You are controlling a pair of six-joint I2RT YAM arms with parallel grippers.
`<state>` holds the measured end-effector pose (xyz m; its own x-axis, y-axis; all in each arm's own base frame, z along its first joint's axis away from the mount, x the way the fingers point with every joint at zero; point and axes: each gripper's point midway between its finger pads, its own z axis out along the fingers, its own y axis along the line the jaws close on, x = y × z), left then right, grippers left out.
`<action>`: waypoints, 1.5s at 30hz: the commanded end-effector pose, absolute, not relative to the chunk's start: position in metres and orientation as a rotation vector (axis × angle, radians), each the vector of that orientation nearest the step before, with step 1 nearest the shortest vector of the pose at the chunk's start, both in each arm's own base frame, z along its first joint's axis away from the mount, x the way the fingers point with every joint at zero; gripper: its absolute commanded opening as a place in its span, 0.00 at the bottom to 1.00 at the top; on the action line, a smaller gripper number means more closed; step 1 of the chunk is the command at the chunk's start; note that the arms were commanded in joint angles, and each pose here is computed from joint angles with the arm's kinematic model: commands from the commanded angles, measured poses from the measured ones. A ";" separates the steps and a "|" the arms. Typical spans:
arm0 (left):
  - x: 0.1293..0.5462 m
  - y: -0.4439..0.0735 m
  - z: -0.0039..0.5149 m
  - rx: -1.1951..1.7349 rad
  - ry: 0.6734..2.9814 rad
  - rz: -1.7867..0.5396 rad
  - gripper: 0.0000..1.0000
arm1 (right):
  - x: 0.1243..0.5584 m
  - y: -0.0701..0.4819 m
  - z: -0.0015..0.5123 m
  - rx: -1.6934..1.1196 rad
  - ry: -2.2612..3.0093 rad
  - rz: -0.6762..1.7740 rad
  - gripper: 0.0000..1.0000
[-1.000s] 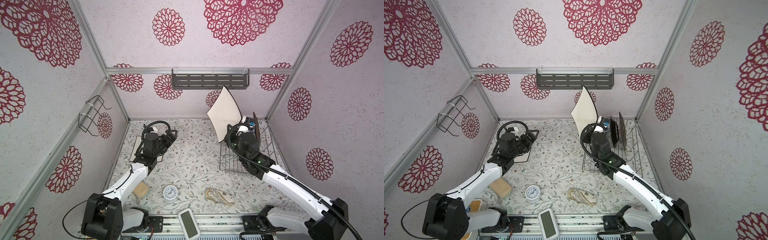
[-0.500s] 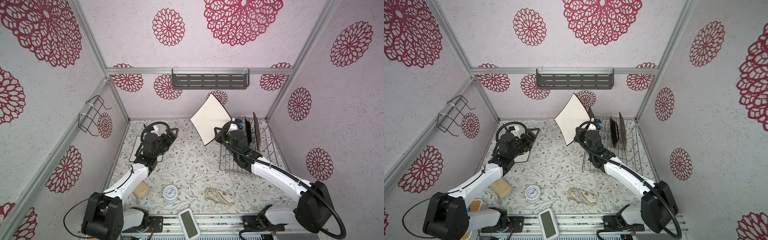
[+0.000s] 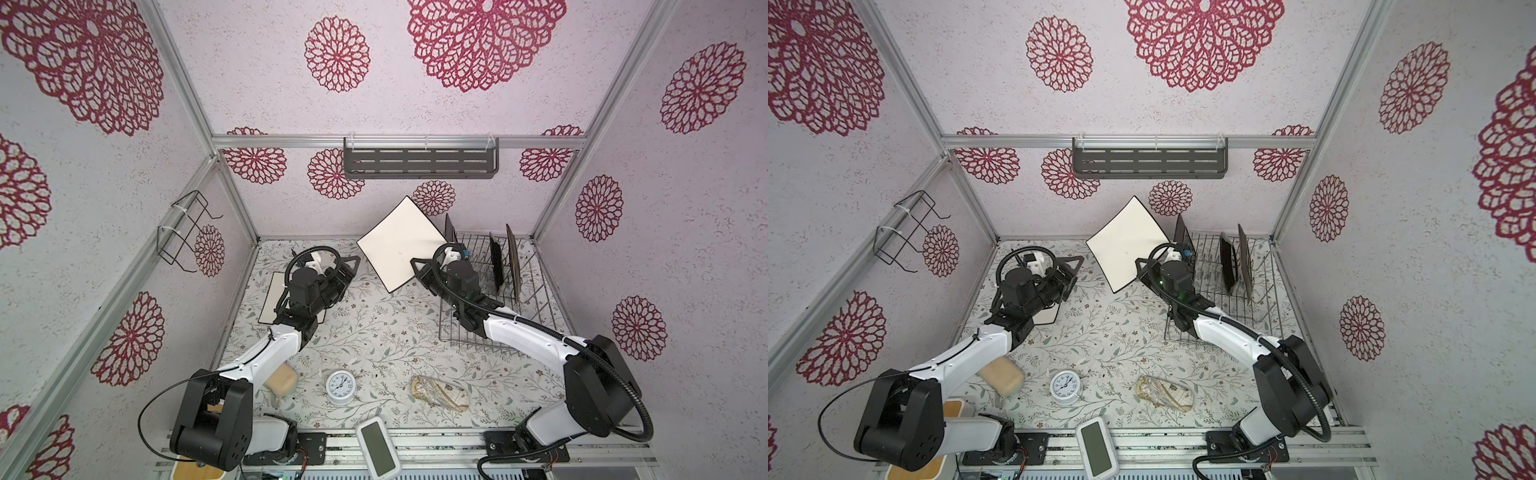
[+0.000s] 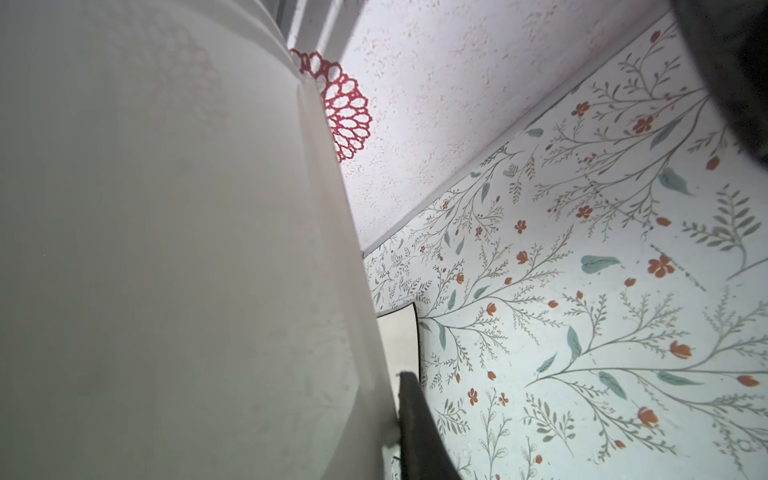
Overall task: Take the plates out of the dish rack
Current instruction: 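Swing the plate toward the left gripper while the left gripper grasps its edge, then hold the white square plate with both grippers above the table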
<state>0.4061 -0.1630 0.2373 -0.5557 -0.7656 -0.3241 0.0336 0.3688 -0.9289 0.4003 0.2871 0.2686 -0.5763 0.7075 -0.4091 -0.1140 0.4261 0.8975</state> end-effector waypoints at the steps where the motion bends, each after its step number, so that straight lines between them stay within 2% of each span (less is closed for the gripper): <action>1: 0.407 -0.167 0.238 -0.625 1.822 -1.306 0.99 | 0.386 0.289 0.407 0.400 1.415 1.606 0.00; 5: 0.409 -0.168 0.234 -0.635 1.825 -1.318 1.00 | 0.384 0.297 0.406 0.396 1.416 1.660 0.00; 18: 0.413 -0.172 0.235 -0.638 1.812 -1.365 0.92 | 0.373 0.311 0.401 0.376 1.421 1.789 0.00; 33: 0.414 -0.177 0.241 -0.616 1.783 -1.410 0.61 | 0.363 0.329 0.390 0.357 1.451 1.904 0.00; 45: 0.415 -0.178 0.241 -0.616 1.776 -1.426 0.44 | 0.358 0.333 0.387 0.329 1.477 1.918 0.00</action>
